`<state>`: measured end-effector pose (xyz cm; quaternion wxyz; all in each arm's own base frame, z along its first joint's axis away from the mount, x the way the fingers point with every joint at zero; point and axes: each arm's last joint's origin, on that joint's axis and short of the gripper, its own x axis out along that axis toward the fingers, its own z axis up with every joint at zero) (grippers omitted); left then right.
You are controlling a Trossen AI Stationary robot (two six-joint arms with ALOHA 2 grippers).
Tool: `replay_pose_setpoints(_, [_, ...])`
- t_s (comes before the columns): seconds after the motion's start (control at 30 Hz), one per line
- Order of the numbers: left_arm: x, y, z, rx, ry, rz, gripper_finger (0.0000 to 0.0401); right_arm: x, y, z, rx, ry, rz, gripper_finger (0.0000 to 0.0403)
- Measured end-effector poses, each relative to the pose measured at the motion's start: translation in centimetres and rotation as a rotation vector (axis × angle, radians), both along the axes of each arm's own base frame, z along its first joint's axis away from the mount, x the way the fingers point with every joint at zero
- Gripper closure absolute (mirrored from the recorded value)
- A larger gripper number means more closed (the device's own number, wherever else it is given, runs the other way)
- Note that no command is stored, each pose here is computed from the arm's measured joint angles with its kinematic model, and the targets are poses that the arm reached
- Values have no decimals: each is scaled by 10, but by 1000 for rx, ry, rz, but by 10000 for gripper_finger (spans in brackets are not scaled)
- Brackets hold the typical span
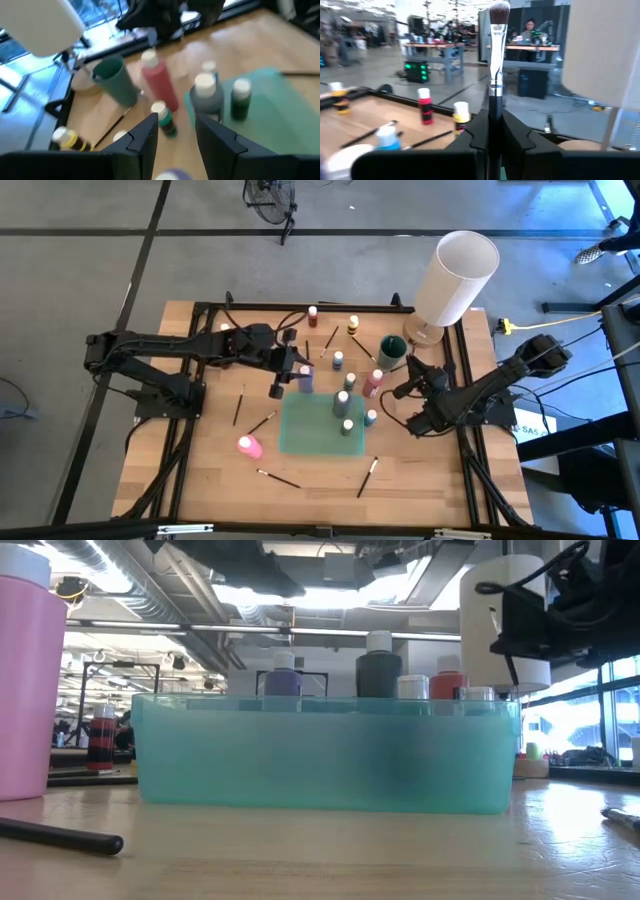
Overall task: Pick & Place Paint Supplies
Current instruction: Put the black eyeshadow brush into the green cup
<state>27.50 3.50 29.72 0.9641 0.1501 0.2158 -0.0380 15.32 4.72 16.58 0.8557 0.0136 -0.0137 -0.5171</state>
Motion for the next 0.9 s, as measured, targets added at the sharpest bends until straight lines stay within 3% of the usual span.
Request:
replay_pose_setpoints(0.33, [2,-2,4,-111,-43,-25,274,3,-16,0,-13,44,-106,377])
replay_pose_setpoints(0.63, [1,-2,3,-114,-31,-24,274,8,-32,0,6,14,-208,377])
replay_pose_setpoints(0.9, [0,-2,0,-94,-4,-32,274,26,-22,16,-9,47,-183,377])
